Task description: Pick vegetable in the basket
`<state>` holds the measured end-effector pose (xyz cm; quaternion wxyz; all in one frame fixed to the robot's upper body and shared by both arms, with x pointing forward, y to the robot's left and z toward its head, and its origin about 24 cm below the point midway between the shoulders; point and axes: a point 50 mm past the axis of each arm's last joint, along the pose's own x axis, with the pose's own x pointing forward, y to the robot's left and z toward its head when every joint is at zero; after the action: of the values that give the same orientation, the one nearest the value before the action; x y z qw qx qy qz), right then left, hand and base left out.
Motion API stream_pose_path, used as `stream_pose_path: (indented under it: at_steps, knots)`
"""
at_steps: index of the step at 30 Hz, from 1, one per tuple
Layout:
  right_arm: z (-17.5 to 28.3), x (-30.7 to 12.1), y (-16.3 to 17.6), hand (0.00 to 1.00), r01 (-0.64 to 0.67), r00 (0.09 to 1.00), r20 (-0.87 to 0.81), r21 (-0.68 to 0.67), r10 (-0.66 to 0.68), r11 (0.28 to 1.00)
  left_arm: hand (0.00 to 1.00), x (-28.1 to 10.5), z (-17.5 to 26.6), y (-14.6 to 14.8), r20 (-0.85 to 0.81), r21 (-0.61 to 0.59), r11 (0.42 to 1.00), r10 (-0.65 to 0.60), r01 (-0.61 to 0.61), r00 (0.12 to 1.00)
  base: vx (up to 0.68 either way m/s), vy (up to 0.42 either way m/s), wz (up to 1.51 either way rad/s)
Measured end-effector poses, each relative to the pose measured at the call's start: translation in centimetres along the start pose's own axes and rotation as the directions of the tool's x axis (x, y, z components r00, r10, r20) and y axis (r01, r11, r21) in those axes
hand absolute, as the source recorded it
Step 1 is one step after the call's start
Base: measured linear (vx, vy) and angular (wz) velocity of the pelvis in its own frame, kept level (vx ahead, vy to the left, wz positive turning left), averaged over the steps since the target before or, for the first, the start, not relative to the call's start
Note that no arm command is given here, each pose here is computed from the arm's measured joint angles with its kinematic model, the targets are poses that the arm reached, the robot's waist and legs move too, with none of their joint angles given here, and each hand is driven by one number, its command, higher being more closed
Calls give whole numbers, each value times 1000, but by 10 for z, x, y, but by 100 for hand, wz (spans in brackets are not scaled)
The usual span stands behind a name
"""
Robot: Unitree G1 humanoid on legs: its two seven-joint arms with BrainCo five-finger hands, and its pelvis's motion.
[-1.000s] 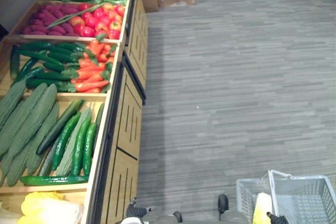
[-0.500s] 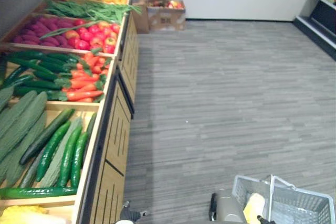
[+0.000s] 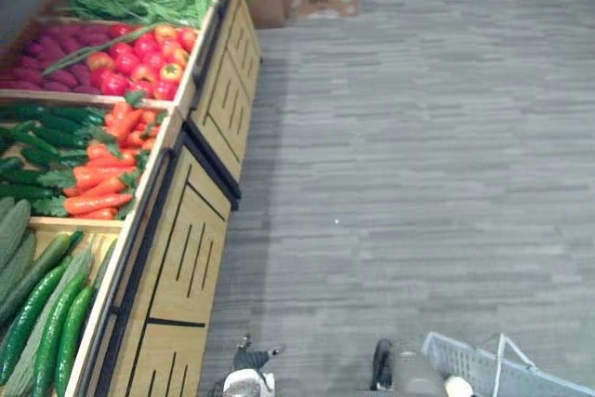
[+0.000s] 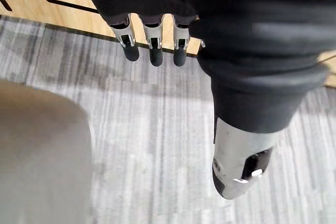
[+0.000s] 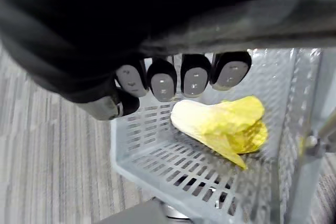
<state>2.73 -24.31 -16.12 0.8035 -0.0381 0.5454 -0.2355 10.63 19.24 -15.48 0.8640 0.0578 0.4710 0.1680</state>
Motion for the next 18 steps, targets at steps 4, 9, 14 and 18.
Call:
stream_pose_path:
  at_steps: [4,9,14,18]
  knots:
    - [2,2,-6,100,16,1000,4,-13,-16,1000,0,1,6,2,21,-50,999,16,-15,1000,362,-109,75]
    - [20,6,-12,100,48,997,52,39,-50,998,0,3,15,-1,38,-97,995,17,-13,999,302,102,68]
    - [47,11,7,100,-5,994,113,36,1,999,0,6,22,8,63,-108,994,38,-31,997,377,225,48]
    - [67,12,23,100,-55,985,165,5,53,998,0,8,14,21,30,-59,996,65,-63,997,378,215,30]
